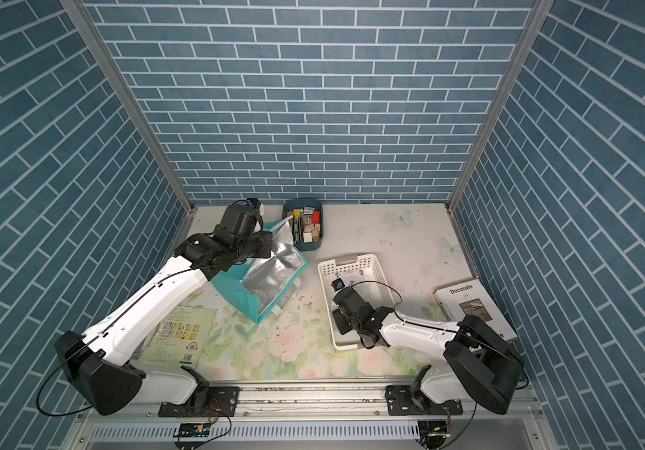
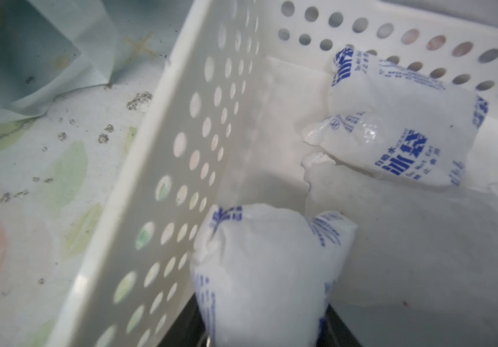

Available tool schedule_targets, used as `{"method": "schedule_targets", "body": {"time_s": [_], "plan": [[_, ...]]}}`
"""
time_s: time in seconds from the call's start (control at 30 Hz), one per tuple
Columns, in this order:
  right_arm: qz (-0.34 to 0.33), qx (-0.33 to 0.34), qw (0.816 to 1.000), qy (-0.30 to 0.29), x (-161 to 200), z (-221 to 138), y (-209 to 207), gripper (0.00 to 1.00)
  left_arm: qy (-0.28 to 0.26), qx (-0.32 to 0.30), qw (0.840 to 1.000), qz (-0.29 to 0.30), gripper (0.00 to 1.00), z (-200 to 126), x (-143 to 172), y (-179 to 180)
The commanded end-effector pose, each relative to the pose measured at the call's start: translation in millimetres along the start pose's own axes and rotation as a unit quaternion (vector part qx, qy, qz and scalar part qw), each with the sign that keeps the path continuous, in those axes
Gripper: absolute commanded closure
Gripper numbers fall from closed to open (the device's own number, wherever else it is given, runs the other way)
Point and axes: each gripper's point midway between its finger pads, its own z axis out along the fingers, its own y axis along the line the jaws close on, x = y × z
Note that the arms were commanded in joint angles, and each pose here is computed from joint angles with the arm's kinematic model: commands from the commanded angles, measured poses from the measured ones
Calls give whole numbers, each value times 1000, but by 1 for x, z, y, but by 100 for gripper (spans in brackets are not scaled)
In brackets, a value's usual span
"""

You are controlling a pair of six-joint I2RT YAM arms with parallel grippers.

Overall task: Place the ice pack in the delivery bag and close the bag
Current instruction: Pick up the ice pack from the bin, then place the ice pack in the delivery bag.

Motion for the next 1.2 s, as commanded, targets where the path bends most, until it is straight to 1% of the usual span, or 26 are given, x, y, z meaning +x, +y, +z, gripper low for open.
{"method": "schedule_targets", "body": {"time_s": [0.0,0.1,0.13,0.17,0.2,0.3,0.43,0.5,0.57,0.77,0.9,0.93,1.03,1.1,1.17], "plan": [[2,31,999,-38,-14,-12,-12,62,-16,51,998,-17,100,-13,-7,-14],[10,27,997,-71,-25,-26,-14,79,-24,69,997,-26,100,-18,-10,-17],[13,28,996,-86,-29,-32,-16,86,-25,71,997,-29,100,-18,-10,-18],[20,32,993,-109,-36,-42,-19,95,-25,73,996,-33,100,-19,-10,-18],[24,31,992,-124,-40,-49,-21,100,-25,76,996,-36,100,-19,-11,-18],[42,18,981,-188,-62,-82,-23,100,-24,84,995,-43,100,-20,-13,-20],[55,-36,964,-258,-101,-134,-10,100,-29,87,994,-56,100,-23,-17,-19],[51,-70,957,-277,-122,-157,3,100,-28,85,994,-64,100,-24,-18,-19],[39,-104,953,-282,-142,-172,23,100,-29,82,994,-73,100,-25,-19,-17],[-26,-146,954,-262,-184,-175,94,100,-24,91,988,-124,100,-26,-22,-20],[-36,-160,953,-254,-208,-169,123,100,4,120,978,-171,100,-27,-23,-34],[-36,-155,954,-253,-215,-166,125,100,16,123,976,-181,100,-27,-22,-36],[-32,-100,964,-245,-227,-153,116,100,32,141,969,-199,100,-31,-26,-45],[-30,-65,966,-247,-231,-147,106,100,27,147,967,-204,100,-35,-29,-47],[-26,-47,968,-247,-235,-143,99,100,19,135,968,-210,100,-36,-31,-42]]}}
